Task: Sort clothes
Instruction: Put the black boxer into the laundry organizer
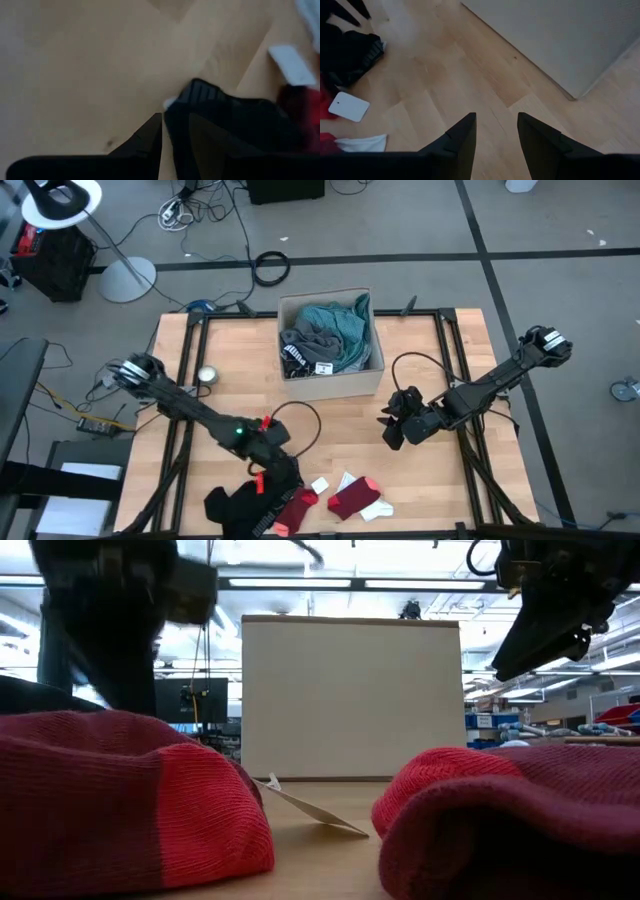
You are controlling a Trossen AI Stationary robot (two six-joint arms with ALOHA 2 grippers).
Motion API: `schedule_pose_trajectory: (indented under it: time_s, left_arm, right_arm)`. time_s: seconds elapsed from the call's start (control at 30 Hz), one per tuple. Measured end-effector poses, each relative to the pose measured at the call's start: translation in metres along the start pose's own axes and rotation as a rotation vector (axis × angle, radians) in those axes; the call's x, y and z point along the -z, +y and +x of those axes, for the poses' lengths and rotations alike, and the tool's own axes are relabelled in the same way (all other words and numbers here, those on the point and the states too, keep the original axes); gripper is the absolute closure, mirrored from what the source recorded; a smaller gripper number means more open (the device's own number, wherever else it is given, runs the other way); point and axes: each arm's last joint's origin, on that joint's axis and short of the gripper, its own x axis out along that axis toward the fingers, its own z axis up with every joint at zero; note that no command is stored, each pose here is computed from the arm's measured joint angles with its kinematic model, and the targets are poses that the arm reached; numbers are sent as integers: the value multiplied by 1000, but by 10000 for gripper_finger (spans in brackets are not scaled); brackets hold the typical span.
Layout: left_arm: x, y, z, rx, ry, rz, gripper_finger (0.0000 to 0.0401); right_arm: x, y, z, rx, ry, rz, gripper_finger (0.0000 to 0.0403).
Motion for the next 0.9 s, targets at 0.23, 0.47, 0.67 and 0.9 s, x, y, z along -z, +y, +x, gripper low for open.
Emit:
schedule_pose_trajectory:
  time_s: [0.23,0.47,0.67,0.9]
  left_arm:
    - [1,-8,30,93,126,32,311]
    - [-14,5,24,63,118,84,396]
    - [-33,21,5,15,44,102,400]
    - [-54,44,-48,7,-123,95,400]
  right_arm:
    - [-2,1,1,-8,-10,-38,258]
    - [-8,-4,4,14,-22,-29,260]
    - [-9,-5,4,18,-24,-24,261]
    - [-9,-5,5,19,-24,-34,264]
